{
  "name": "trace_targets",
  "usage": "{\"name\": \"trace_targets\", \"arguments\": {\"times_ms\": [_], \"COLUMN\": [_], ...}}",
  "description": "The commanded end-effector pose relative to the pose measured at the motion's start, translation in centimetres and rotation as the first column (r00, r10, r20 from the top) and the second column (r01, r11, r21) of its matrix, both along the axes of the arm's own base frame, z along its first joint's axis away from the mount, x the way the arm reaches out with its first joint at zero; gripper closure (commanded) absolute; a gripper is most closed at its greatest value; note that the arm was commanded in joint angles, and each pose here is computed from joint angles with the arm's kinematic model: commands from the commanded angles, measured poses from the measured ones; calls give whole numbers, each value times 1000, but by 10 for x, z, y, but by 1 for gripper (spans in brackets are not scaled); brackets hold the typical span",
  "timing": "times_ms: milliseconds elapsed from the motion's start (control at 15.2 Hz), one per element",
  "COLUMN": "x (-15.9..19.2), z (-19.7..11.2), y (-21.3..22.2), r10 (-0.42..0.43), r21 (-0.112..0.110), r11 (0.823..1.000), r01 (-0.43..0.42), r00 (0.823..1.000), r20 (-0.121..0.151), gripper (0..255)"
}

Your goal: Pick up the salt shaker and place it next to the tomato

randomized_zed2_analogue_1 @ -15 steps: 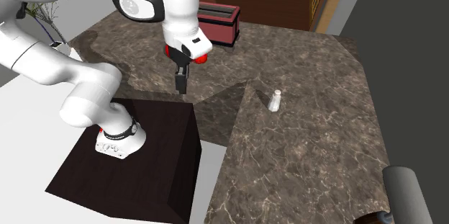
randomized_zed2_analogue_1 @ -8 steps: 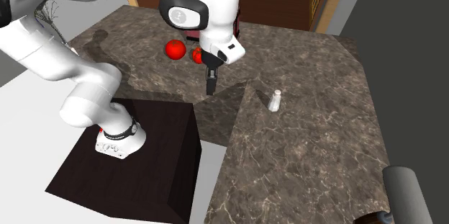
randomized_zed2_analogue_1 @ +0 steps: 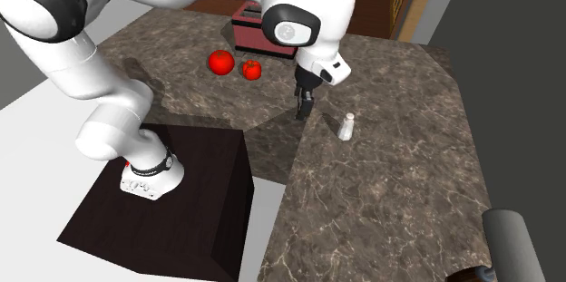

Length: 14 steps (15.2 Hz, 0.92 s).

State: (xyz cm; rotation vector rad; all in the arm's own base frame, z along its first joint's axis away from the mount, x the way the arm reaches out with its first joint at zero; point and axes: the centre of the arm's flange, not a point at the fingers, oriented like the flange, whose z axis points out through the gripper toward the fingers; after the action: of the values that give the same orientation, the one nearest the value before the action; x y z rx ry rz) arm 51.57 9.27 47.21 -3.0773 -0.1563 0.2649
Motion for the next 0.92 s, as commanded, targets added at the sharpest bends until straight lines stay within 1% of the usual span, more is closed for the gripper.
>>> {"name": "trace_targets", "arguments": {"times_ms": [0, 858], "x": [24, 182], "z": [-12, -75], "y": [8, 59], "r10": [-2, -13], "r21": [3, 16], "r11": [1000, 1000], "r01": [2, 14], "r00": [1000, 999], "r20": [-7, -52], "gripper": [0, 0]}}
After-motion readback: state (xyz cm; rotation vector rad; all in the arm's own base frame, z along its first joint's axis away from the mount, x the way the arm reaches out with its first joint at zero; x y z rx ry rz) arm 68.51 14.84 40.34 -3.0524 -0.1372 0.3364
